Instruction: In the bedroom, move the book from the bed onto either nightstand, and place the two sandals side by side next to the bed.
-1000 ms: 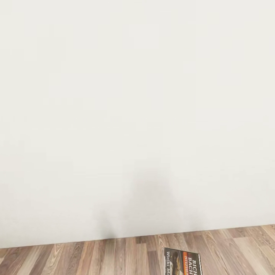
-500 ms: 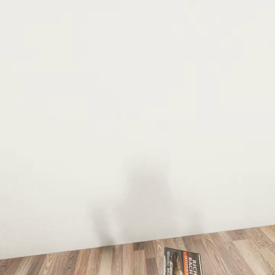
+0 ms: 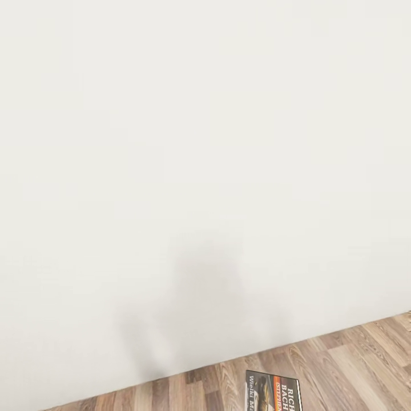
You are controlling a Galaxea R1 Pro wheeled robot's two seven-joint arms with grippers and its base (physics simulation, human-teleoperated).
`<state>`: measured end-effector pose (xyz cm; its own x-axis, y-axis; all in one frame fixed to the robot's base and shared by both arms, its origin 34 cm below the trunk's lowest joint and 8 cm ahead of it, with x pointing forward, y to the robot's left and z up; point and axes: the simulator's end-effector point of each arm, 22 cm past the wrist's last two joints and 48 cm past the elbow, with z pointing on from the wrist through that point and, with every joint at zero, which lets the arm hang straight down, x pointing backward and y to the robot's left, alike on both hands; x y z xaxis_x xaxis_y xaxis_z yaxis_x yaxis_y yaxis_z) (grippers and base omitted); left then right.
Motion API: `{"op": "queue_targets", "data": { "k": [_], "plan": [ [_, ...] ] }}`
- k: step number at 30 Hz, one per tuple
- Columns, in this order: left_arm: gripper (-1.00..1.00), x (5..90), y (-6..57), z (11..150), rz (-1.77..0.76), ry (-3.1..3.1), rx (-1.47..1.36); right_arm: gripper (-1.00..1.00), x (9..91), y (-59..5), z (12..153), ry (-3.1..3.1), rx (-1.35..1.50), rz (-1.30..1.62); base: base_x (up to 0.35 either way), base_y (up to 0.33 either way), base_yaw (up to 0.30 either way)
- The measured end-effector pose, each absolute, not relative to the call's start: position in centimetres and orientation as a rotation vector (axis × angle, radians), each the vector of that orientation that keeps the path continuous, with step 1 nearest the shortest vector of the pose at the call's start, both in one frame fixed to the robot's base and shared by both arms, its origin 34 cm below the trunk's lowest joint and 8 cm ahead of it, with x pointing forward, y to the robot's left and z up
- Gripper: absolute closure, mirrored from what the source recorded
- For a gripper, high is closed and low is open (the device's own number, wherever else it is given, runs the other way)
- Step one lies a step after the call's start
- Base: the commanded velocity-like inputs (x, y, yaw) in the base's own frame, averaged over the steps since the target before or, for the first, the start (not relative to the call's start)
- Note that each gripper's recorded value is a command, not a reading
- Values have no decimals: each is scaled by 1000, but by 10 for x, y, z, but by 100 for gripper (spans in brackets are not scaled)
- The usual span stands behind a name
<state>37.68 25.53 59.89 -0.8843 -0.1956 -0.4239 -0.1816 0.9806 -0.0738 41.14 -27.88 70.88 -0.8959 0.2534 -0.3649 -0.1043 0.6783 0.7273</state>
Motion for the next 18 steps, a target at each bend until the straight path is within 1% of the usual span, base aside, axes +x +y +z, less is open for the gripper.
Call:
{"op": "queue_targets", "data": {
  "k": [10,13,18],
  "plan": [
    [-100,377,255,599,-44,2684,-269,100,411,-279,709,2452,114,1101,320,0,-239],
    [-100,377,255,599,-44,2684,-269,100,412,-279,709,2451,116,1101,132,0,-239],
    [-100,376,255,598,-44,2686,-269,100,412,-279,709,2451,117,1101,28,0,-239]
  ]
}}
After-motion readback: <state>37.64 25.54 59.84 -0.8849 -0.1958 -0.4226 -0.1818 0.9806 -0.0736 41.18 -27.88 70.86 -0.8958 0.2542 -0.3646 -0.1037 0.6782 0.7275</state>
